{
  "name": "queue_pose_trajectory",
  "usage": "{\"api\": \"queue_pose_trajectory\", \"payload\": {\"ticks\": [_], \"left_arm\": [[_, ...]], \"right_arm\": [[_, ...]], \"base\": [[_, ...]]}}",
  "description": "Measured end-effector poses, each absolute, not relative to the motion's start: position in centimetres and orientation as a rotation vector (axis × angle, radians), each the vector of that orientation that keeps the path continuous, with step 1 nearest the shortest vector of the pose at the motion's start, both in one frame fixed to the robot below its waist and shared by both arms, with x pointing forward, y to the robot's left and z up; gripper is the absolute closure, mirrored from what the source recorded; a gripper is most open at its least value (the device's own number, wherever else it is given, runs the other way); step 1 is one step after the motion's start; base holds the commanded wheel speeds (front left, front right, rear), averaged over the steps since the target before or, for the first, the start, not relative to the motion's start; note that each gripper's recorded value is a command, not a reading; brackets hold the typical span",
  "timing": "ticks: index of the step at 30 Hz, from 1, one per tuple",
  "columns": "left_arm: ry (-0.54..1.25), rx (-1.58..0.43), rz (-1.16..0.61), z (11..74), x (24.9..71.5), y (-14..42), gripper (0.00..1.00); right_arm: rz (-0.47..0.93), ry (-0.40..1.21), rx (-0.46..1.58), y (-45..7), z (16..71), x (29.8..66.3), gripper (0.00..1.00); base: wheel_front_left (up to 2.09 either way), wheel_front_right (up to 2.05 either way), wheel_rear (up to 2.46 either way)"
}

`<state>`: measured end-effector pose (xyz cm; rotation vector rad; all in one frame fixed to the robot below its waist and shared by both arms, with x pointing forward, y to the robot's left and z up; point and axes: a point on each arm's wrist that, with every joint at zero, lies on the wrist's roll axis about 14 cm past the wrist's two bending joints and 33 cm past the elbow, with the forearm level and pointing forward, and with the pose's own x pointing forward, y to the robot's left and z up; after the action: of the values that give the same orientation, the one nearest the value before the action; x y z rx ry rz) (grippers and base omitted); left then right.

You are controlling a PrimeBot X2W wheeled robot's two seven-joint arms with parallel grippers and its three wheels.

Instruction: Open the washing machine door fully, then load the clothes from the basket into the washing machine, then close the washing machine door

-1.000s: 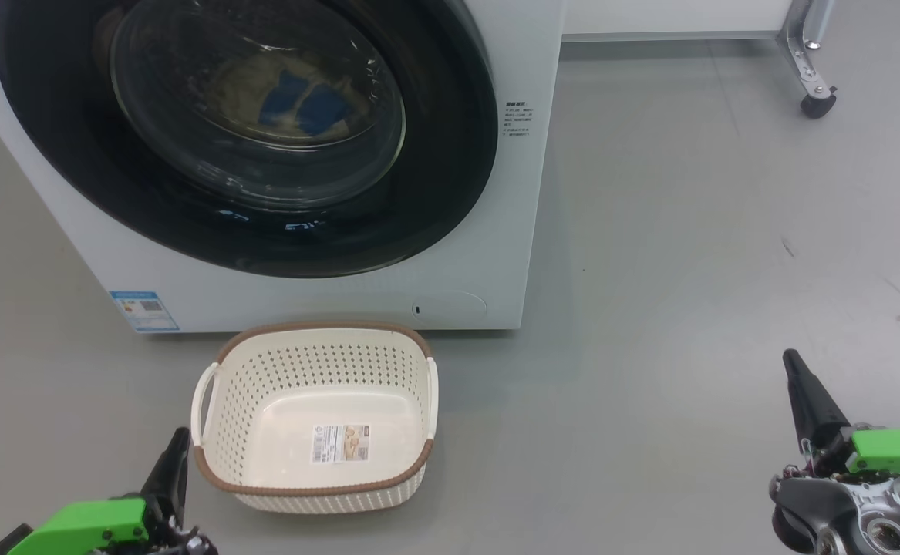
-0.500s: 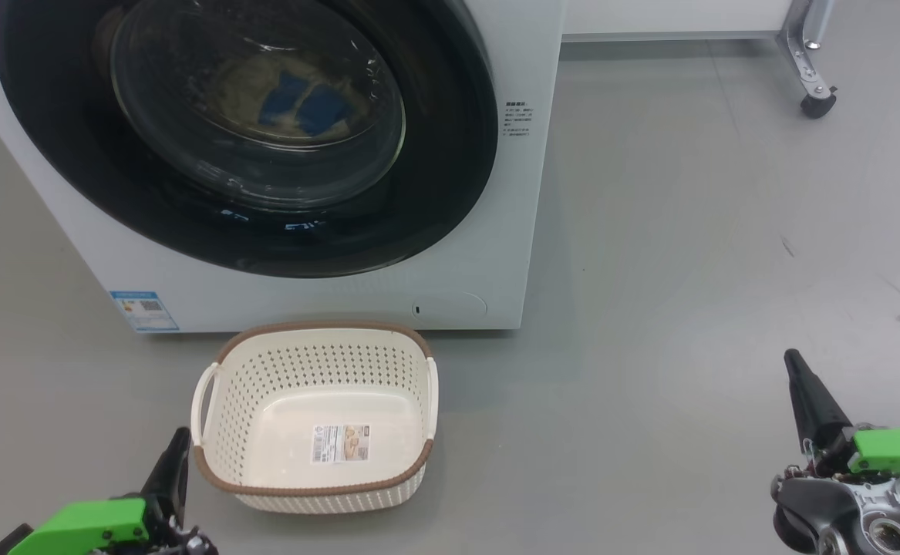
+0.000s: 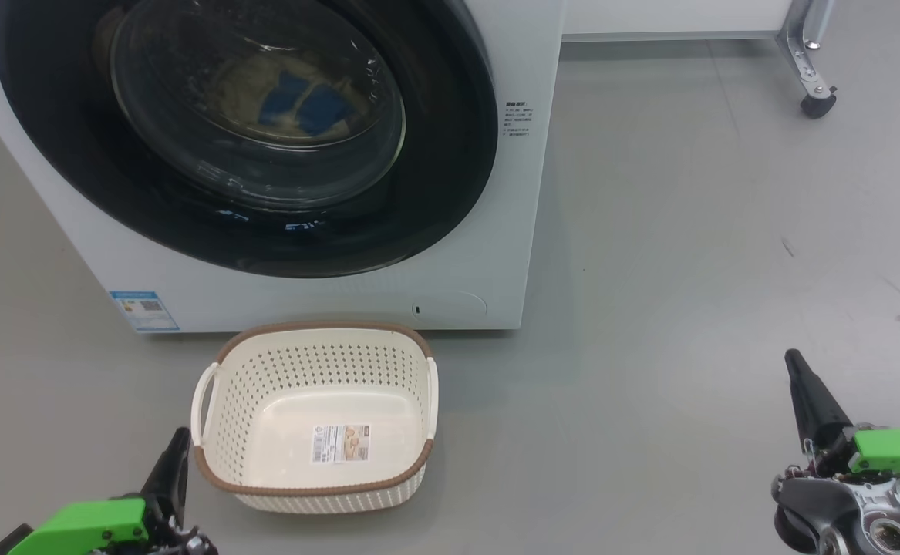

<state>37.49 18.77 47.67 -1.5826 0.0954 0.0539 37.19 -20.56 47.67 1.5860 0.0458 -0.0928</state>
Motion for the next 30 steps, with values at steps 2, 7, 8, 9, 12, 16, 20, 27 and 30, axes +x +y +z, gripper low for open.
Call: {"api": "queue_pose_trajectory", "payload": {"ticks": [2, 7, 8, 9, 12, 16, 20, 27, 30], "left_arm": [[0.095, -1.583, 0.054, 47.67, 37.49, 18.77, 1.00], [0.095, -1.583, 0.054, 47.67, 37.49, 18.78, 1.00], [0.095, -1.583, 0.054, 47.67, 37.49, 18.78, 1.00], [0.095, -1.583, 0.054, 47.67, 37.49, 18.78, 1.00], [0.095, -1.583, 0.055, 47.67, 37.49, 18.79, 1.00], [0.097, -1.584, 0.052, 47.67, 37.49, 18.74, 1.00], [0.097, -1.584, 0.052, 47.67, 37.49, 18.75, 1.00], [0.097, -1.582, 0.052, 47.66, 37.49, 18.75, 1.00], [0.097, -1.582, 0.053, 47.66, 37.49, 18.75, 1.00]], "right_arm": [[-0.093, 0.045, 1.586, -20.58, 47.67, 37.19, 1.00], [-0.094, 0.045, 1.586, -20.60, 47.67, 37.18, 1.00], [-0.093, 0.045, 1.585, -20.60, 47.67, 37.18, 1.00], [-0.093, 0.045, 1.585, -20.60, 47.67, 37.18, 1.00], [-0.094, 0.045, 1.585, -20.62, 47.67, 37.18, 1.00], [-0.094, 0.045, 1.586, -20.63, 47.67, 37.18, 1.00], [-0.094, 0.044, 1.586, -20.64, 47.67, 37.18, 1.00], [-0.095, 0.044, 1.586, -20.66, 47.67, 37.18, 1.00], [-0.095, 0.044, 1.586, -20.66, 47.67, 37.18, 1.00]], "base": [[0.00, 0.00, 0.00], [0.00, 0.00, 0.00], [0.00, 0.00, 0.00], [0.00, 0.00, 0.00], [0.00, 0.00, 0.00], [0.00, 0.00, 0.00], [0.00, 0.00, 0.00], [0.00, 0.00, 0.00], [0.00, 0.00, 0.00]]}}
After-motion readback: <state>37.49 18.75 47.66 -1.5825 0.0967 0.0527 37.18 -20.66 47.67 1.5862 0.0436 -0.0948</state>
